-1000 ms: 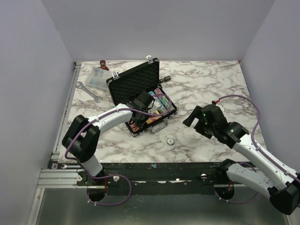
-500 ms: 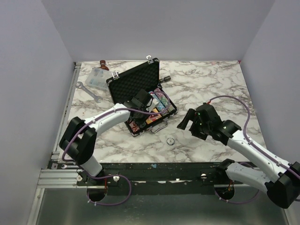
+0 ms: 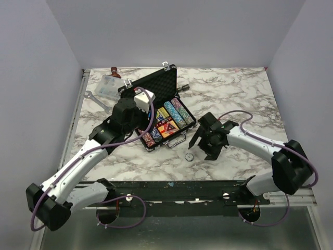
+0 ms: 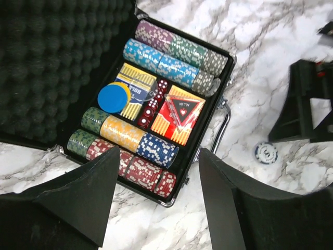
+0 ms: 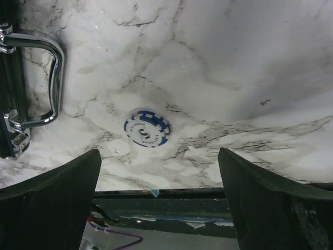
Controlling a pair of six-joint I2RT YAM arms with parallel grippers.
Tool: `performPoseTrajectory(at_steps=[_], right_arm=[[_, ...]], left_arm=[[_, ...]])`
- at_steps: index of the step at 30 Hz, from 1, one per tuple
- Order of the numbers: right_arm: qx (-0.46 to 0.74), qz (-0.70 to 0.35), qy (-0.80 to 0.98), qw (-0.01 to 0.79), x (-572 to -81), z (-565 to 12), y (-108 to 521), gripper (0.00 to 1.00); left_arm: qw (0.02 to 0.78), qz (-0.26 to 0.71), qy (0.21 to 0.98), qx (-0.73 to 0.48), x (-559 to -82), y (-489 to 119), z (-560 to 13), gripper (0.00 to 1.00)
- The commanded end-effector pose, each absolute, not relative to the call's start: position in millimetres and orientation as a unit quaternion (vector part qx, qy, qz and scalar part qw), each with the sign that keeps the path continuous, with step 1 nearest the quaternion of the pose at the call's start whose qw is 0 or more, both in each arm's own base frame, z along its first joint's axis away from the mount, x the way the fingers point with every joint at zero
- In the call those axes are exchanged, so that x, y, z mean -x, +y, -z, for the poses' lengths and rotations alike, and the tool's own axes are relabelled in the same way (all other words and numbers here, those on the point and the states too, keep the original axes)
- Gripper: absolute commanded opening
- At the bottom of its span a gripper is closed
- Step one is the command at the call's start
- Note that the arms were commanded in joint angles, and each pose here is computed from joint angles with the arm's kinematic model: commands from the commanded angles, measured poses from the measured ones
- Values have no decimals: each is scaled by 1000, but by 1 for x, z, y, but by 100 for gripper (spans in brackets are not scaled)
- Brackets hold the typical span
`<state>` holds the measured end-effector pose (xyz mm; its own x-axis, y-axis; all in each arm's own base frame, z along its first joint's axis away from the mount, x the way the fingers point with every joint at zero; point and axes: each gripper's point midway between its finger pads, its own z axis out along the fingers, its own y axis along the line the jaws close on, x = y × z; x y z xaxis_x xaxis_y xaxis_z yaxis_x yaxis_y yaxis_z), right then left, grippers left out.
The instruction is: Pack up texas hold em set
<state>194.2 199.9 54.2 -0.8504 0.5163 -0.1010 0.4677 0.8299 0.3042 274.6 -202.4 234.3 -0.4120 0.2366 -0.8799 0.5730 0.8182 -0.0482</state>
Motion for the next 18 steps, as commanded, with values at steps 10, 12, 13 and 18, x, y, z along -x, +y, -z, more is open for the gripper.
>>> performPoseTrajectory(at_steps=[10,12,13,18], right_arm=[[-355,-44,933,-33,-187,-19,234,79],[-362,-35,931,-38,-185,-16,235,79],[-366,-29,929,-41,-184,-14,234,79],[-376,-6,925,-57,-180,-5,232,74]], left_arm=[[594,215,757,-165,-263,-179,-286,64],[595,212,758,-164,-263,-178,-287,64],[596,212,756,-165,-262,-178,-288,64],[598,212,752,-178,-257,-182,-289,64]])
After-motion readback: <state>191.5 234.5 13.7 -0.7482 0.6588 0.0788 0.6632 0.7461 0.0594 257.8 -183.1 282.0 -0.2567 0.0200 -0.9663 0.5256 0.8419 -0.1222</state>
